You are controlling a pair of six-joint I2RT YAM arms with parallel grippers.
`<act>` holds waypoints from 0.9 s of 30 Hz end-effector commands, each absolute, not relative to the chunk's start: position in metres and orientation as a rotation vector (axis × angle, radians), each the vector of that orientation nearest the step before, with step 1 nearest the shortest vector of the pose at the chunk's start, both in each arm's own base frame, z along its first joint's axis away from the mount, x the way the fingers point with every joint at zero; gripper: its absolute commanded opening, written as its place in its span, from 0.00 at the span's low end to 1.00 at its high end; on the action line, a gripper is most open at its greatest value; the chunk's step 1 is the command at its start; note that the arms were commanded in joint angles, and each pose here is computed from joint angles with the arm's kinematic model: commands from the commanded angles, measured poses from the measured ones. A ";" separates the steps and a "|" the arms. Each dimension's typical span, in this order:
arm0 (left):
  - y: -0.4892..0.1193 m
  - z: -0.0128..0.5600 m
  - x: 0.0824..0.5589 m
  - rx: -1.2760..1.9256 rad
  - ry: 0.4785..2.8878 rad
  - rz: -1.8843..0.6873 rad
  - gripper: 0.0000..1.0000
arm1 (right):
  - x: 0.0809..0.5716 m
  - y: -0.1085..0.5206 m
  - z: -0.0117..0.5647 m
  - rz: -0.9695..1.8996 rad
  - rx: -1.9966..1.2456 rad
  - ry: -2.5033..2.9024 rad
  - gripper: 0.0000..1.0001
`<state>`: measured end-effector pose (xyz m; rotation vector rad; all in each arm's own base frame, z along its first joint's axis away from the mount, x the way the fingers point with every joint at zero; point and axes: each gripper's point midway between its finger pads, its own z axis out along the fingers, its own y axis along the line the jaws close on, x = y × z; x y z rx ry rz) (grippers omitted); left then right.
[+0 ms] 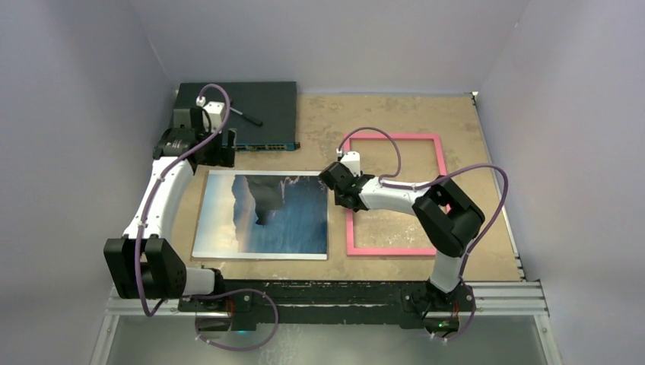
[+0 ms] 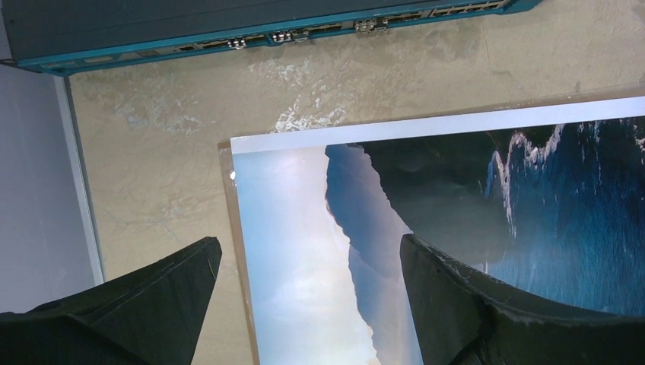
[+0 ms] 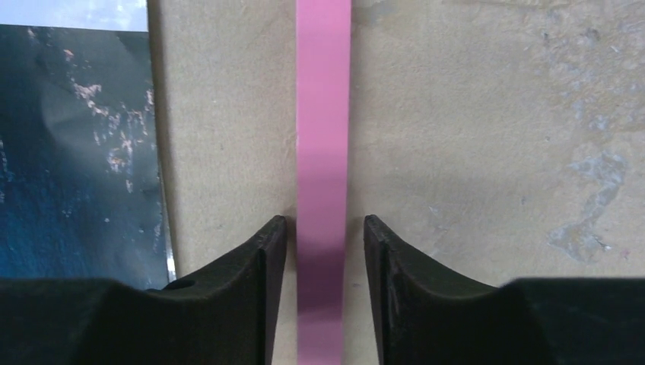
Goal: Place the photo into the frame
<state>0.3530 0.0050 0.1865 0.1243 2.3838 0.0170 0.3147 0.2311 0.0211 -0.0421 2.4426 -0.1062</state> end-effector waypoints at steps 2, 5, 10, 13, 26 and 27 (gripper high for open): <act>0.007 0.198 0.358 0.140 2.363 0.019 0.86 | 0.318 0.236 0.014 -0.103 -0.037 2.455 0.36; 0.005 0.202 0.359 0.142 2.356 0.008 0.86 | 0.319 0.246 0.022 -0.052 -0.049 2.461 0.24; 0.001 0.210 0.360 0.130 2.346 -0.021 0.86 | 0.330 0.267 0.064 0.062 -0.060 2.423 0.07; -0.002 0.212 0.359 0.123 2.346 -0.046 0.86 | 0.336 0.283 0.104 0.166 -0.081 2.384 0.05; -0.030 0.205 0.357 0.144 2.348 -0.245 0.88 | 0.319 0.338 0.309 0.877 -0.038 2.118 0.00; -0.034 0.203 0.357 0.116 2.356 -0.279 0.90 | 0.317 0.338 0.324 0.944 -0.024 2.083 0.00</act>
